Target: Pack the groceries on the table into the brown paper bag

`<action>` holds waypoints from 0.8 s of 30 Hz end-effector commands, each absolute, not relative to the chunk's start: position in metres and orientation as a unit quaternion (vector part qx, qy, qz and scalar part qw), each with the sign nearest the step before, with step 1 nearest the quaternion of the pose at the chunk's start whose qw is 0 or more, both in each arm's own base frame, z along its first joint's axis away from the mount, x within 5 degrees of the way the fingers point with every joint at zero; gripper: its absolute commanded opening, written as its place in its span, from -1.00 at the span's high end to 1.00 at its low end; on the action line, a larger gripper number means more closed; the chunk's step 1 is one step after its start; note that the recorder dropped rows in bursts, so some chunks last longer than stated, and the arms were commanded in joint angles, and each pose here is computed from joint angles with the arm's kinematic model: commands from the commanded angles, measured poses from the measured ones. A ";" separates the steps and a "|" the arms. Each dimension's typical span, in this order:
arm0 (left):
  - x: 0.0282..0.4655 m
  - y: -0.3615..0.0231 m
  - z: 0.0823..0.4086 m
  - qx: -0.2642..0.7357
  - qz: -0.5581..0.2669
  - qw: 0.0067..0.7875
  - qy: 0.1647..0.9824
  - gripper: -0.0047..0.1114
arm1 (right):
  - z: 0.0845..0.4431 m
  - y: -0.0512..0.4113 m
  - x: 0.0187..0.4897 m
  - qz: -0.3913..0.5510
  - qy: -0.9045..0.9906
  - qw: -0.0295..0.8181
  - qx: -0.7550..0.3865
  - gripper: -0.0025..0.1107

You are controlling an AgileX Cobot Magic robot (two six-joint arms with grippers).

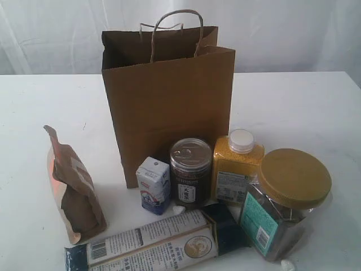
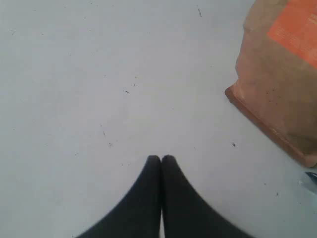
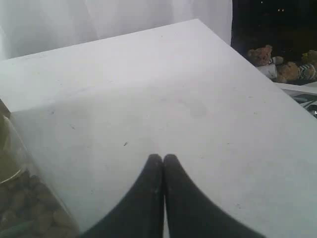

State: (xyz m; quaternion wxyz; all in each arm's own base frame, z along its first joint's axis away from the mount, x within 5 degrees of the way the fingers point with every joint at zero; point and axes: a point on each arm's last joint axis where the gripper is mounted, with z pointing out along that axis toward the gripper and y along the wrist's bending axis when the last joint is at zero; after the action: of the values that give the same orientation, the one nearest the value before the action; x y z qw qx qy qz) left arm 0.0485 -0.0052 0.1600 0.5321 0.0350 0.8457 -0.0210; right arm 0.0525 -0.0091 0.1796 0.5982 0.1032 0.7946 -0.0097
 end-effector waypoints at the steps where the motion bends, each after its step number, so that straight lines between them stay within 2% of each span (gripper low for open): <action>1: 0.047 -0.005 0.157 0.039 -0.019 0.518 0.854 0.92 | 0.181 -0.009 0.052 -0.007 0.791 0.603 0.101 0.96; 4: 0.047 -0.005 0.157 0.039 -0.019 0.518 0.854 0.92 | 0.182 -0.009 0.053 -0.024 0.789 0.608 0.081 0.96; 12: 0.047 -0.005 0.157 0.039 -0.019 0.518 0.854 0.92 | 0.213 -0.006 0.056 0.102 0.656 0.730 0.160 0.96; 15: 0.047 -0.005 0.157 0.039 -0.019 0.518 0.854 0.92 | 0.236 -0.010 0.050 0.202 0.526 0.794 0.229 0.96; 21: 0.047 -0.005 0.157 0.039 -0.019 0.518 0.854 0.92 | 0.278 -0.019 0.015 0.208 0.252 0.926 0.188 0.96; 24: 0.047 -0.005 0.157 0.039 -0.019 0.518 0.854 0.92 | 0.289 -0.032 -0.001 0.218 0.148 0.934 0.243 0.96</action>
State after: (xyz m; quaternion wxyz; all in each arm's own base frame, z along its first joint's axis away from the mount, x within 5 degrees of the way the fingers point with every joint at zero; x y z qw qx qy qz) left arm 0.0485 -0.0050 0.1600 0.5321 0.0363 0.8457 -0.0186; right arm 0.0162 -0.0217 0.2777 0.9211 0.2084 0.2540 0.2088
